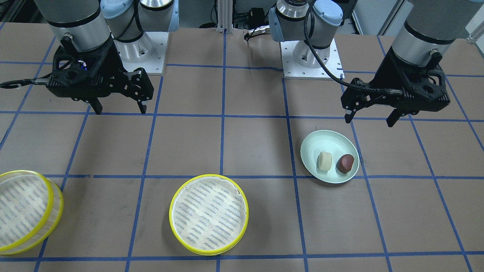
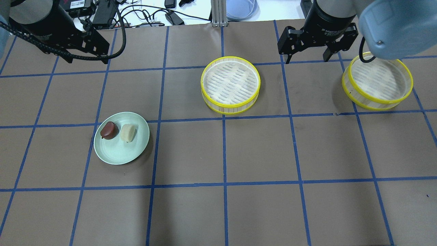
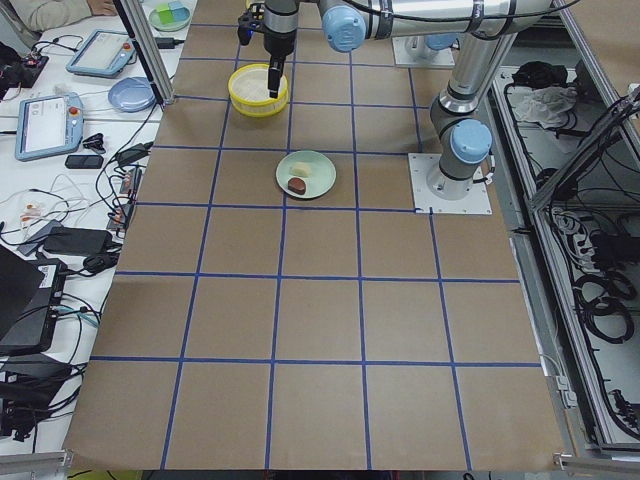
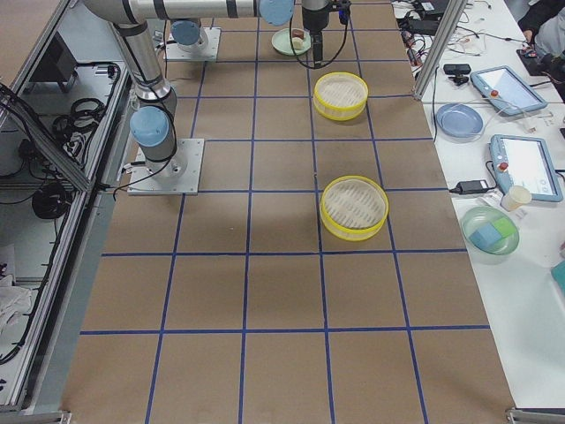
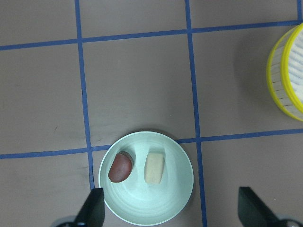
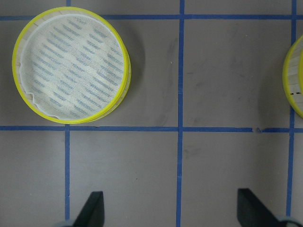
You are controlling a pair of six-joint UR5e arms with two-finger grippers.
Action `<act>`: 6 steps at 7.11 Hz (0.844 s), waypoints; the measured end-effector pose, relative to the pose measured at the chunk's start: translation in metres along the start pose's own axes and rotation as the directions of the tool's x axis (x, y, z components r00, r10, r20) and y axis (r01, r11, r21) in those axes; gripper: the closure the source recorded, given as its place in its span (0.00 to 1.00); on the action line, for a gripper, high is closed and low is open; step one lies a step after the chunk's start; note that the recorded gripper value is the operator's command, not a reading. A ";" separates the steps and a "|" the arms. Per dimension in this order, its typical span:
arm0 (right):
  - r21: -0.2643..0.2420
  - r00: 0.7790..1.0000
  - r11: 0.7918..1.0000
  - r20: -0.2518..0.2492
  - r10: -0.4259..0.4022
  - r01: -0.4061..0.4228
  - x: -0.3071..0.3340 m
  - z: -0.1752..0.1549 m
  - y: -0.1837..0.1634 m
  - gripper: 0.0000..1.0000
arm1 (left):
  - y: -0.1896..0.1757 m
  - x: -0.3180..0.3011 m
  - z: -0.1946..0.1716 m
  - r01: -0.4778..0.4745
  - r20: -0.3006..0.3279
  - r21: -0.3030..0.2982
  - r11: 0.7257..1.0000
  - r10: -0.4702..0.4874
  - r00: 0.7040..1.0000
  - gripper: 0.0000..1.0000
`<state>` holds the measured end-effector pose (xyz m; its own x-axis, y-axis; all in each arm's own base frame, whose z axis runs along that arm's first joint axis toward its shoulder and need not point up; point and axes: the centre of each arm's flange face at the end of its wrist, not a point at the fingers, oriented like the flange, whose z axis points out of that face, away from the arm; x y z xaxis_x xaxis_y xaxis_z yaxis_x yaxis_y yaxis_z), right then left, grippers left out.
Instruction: Stack buns with steamer
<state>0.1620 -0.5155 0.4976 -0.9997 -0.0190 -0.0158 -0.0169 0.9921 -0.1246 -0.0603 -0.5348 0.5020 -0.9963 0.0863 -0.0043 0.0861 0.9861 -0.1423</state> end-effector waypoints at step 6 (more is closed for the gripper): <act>0.000 1.000 1.000 -0.005 0.004 -0.004 0.011 0.003 -0.006 0.00 | 0.002 -0.003 0.028 0.044 -0.007 -0.054 0.998 -0.044 0.999 0.00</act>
<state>0.1512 -0.5217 0.4949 -0.9998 -0.0148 -0.0115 -0.0132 0.9921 -0.1245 -0.0571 -0.5375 0.4740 -0.9990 0.0437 0.0090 0.0428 0.9951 -0.0888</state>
